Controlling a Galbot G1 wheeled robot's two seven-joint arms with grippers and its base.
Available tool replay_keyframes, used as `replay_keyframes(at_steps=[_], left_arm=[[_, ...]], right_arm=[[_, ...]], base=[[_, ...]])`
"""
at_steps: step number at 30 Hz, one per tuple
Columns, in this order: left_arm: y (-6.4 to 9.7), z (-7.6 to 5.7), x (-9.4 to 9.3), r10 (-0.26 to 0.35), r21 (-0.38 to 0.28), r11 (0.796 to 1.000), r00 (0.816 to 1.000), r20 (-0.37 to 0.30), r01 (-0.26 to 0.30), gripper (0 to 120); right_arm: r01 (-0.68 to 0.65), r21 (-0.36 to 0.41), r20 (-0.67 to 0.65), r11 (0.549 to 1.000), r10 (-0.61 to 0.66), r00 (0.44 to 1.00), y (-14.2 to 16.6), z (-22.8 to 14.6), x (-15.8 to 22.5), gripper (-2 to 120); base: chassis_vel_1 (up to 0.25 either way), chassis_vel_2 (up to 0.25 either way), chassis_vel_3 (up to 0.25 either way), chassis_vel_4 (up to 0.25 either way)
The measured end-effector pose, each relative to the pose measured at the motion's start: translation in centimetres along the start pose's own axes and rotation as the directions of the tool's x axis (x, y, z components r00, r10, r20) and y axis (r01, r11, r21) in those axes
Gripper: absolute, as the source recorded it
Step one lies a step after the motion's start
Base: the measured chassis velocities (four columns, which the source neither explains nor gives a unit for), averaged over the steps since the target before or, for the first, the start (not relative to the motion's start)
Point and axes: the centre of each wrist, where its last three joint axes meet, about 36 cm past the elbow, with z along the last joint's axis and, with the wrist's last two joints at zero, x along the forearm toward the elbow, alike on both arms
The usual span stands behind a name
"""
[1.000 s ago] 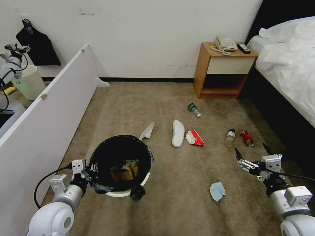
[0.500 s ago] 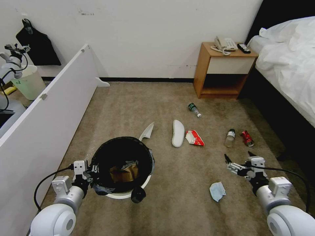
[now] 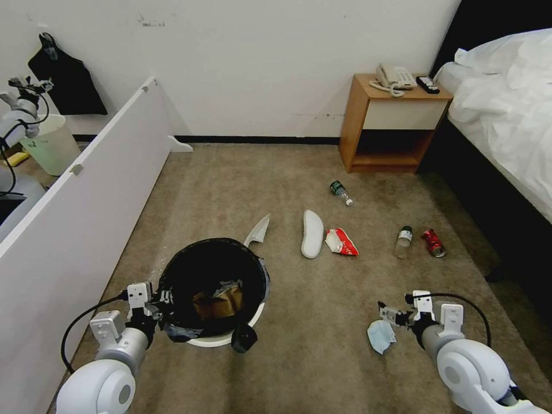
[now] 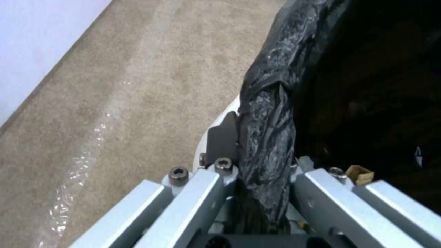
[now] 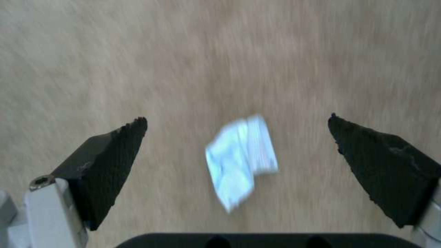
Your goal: Pick up the trash bin, then pick up the garbage from the floor and place it into the trash bin.
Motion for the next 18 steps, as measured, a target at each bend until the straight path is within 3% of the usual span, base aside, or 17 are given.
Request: replay_keyframes(at_steps=[5,18], left_arm=[[0.0,0.2,-0.1,-0.002,0.007,1.0,1.0,-0.003,0.002,1],[0.3,0.6,-0.4,0.001,0.004,1.0,1.0,-0.01,-0.001,1]], right_arm=[[-0.047,0.006,-0.097,0.999,0.047,0.994,-0.7,1.0,-1.7,100],[-0.074,0.008,-0.14,0.997,0.075,0.987,-1.4,2.5,-4.8,100]], base=[[0.0,0.0,0.0,0.0],[0.0,0.0,0.0,0.0]])
